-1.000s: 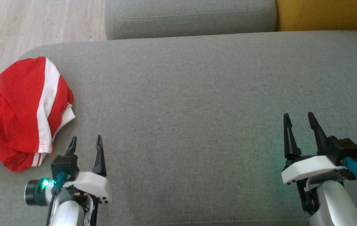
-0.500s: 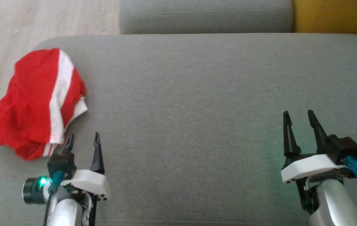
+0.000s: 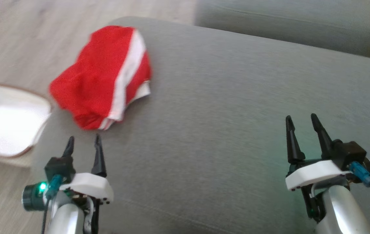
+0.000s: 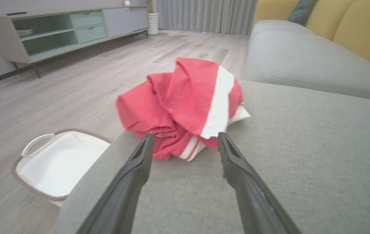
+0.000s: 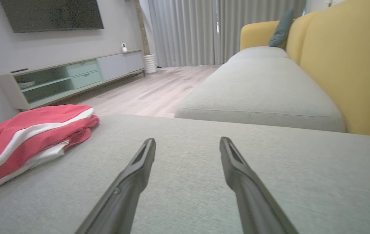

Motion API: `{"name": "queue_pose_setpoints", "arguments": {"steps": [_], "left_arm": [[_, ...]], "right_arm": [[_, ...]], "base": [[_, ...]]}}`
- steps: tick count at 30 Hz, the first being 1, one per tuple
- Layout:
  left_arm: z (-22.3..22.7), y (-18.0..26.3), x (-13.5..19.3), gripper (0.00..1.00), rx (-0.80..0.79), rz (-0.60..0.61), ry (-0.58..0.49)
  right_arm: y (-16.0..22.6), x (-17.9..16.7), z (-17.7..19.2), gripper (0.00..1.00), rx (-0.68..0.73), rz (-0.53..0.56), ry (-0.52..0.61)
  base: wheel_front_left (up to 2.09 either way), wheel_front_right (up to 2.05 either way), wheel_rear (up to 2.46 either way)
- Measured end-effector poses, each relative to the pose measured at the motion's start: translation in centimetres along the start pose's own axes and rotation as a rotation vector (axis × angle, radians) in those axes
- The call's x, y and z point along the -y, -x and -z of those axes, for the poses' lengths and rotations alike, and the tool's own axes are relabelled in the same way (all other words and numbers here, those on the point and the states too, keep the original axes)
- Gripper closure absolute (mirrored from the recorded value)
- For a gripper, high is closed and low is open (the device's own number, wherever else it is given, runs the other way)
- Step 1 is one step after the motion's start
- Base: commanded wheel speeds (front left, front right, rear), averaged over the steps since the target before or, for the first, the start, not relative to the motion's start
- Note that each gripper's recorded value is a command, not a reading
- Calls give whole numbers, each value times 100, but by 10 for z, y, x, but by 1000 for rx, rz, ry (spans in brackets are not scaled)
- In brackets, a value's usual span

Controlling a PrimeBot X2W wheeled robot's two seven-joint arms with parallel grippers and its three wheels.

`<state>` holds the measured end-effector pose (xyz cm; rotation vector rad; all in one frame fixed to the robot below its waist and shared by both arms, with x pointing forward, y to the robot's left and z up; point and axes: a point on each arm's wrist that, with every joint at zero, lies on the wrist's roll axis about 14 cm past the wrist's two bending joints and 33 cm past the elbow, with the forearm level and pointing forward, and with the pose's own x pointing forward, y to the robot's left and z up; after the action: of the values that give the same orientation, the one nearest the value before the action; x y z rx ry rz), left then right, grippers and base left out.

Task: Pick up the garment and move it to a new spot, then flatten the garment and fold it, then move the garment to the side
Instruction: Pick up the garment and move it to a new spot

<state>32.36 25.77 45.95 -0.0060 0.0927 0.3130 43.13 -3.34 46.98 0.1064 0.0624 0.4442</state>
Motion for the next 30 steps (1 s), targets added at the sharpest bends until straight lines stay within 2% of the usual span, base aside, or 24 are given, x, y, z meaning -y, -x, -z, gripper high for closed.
{"name": "queue_pose_setpoints", "arguments": {"steps": [8,15,22,30], "left_arm": [[9,38,-81,0,-24,-252,15],[20,64,-117,0,-55,-382,60],[21,45,-112,0,-67,-344,100],[-12,-37,-86,0,11,-213,116]], "right_arm": [[-25,-71,13,0,-35,-208,0],[-40,-103,20,0,-48,-303,-11],[-46,-98,33,0,-66,-302,-10],[-61,-67,36,0,-44,-238,10]], "base": [[0,0,0],[0,0,0],[0,0,0],[0,0,0]]}}
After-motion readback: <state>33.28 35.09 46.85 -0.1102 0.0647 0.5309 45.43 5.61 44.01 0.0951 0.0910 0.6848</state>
